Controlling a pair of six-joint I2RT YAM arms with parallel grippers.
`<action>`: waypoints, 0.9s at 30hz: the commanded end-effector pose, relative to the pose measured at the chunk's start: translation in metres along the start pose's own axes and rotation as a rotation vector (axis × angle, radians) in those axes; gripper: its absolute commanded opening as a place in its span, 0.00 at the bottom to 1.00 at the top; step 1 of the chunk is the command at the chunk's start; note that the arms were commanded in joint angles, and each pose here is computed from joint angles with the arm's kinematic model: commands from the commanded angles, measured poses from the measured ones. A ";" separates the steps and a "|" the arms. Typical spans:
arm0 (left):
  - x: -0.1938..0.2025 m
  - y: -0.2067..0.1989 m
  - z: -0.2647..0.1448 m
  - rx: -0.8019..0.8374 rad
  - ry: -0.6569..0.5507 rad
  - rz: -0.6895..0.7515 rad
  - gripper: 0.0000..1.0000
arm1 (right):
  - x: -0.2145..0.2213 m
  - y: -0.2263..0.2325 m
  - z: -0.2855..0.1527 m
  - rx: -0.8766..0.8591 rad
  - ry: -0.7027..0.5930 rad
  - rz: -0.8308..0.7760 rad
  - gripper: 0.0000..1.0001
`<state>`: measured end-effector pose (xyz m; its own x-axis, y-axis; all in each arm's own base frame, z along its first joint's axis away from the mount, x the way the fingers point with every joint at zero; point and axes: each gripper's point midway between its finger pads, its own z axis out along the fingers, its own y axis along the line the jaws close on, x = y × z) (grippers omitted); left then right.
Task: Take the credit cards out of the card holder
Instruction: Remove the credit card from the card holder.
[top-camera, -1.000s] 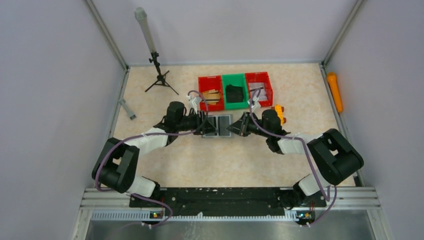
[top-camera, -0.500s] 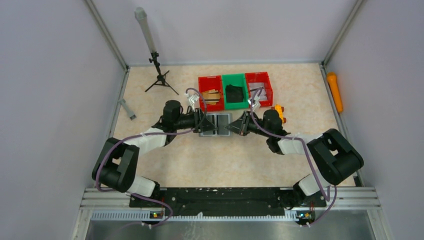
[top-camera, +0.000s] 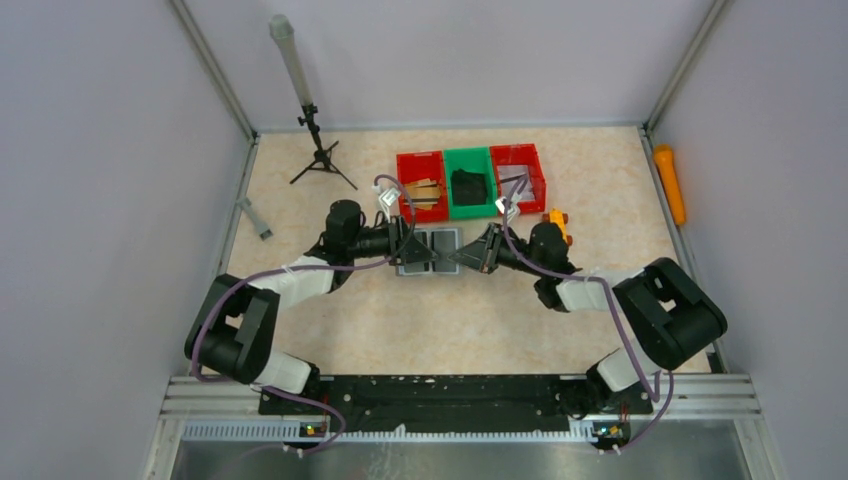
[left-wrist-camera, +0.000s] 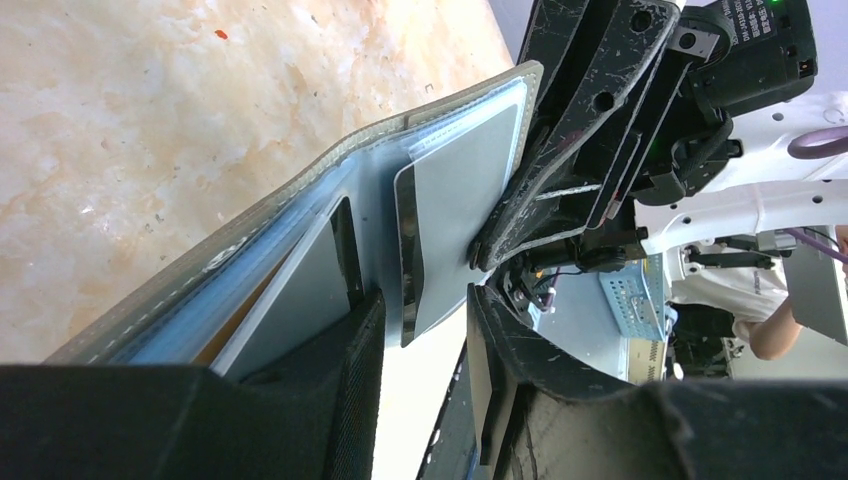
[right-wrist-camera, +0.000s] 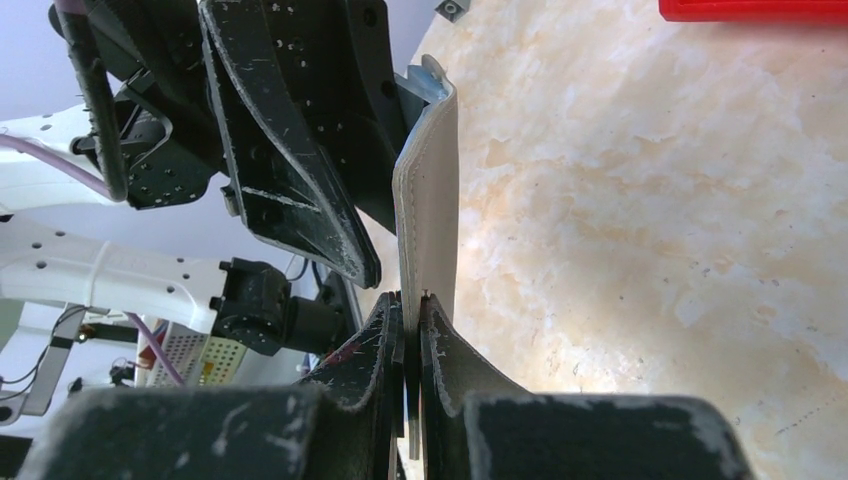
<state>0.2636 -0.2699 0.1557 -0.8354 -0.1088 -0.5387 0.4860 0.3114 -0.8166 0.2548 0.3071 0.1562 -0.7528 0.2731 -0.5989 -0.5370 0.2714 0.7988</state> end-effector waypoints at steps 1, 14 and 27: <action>-0.007 0.004 -0.001 -0.012 -0.030 0.024 0.39 | -0.013 0.034 -0.001 -0.143 -0.031 -0.077 0.00; -0.006 -0.033 -0.006 0.196 -0.029 0.048 0.18 | -0.009 0.052 -0.005 -0.262 -0.020 -0.057 0.00; -0.009 -0.039 -0.010 0.218 -0.045 0.058 0.00 | -0.015 0.050 -0.013 -0.270 -0.059 -0.054 0.21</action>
<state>0.2477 -0.2716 0.1879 -0.8247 -0.1261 -0.5513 0.5393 0.1181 -0.8338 0.2420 0.3088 0.1819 -0.7568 0.2946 -0.5834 -0.5805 0.1073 0.8072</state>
